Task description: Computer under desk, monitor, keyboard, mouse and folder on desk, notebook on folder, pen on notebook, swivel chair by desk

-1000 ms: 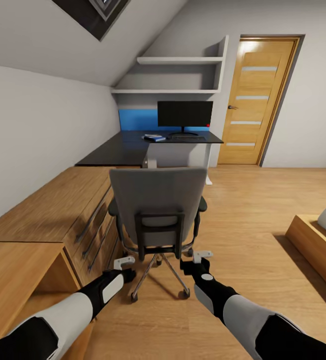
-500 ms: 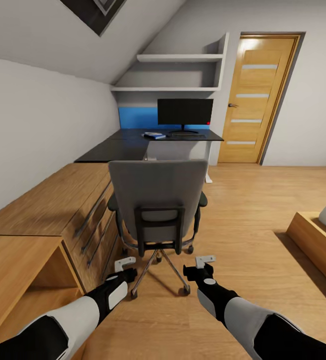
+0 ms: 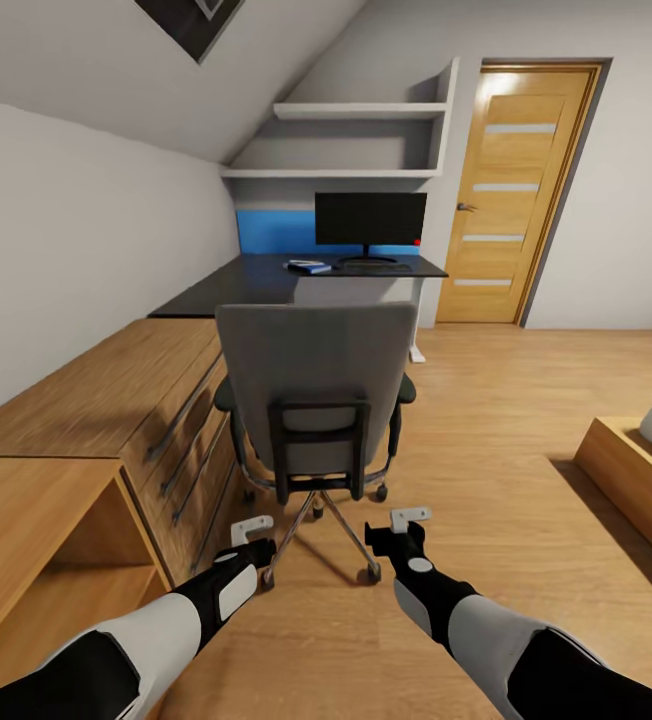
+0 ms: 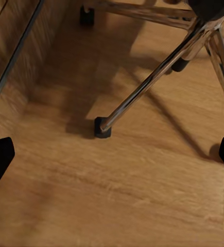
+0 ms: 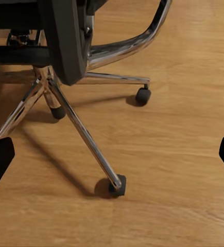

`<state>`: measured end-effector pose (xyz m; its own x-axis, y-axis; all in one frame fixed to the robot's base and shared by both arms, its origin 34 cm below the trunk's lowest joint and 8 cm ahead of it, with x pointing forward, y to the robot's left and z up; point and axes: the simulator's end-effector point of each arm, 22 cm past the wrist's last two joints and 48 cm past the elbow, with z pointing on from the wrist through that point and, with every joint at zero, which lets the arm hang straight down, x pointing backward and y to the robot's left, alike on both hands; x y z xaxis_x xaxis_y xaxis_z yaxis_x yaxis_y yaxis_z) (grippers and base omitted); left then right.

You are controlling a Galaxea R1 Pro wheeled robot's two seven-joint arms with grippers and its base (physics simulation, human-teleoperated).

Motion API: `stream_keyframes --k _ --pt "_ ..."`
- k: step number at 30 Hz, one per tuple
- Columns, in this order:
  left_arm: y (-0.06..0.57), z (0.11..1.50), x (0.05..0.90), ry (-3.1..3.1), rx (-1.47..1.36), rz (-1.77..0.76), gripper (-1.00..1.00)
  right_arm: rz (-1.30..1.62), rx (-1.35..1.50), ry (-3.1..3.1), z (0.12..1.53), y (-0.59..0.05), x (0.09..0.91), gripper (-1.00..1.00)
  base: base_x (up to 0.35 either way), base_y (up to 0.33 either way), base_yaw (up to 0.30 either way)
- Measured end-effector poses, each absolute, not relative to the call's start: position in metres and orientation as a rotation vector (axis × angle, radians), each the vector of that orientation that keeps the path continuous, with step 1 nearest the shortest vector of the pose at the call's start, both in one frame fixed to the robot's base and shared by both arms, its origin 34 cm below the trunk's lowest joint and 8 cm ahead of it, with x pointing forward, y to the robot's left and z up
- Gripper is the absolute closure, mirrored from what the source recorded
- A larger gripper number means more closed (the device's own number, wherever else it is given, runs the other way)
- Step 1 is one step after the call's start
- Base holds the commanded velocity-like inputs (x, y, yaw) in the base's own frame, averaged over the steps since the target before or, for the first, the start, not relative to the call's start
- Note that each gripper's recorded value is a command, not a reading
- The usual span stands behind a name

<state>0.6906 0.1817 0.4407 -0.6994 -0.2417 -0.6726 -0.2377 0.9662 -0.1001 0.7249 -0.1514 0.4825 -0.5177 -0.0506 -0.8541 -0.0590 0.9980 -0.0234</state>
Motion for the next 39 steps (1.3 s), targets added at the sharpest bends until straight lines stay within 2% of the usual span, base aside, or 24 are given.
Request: stream_keyframes --k 39 --pt "0.182 0.376 0.676 2.332 -0.329 -0.011 -1.00 0.042 -0.037 1.895 0.453 -0.148 0.721 -1.00 0.000 0.000 0.000"
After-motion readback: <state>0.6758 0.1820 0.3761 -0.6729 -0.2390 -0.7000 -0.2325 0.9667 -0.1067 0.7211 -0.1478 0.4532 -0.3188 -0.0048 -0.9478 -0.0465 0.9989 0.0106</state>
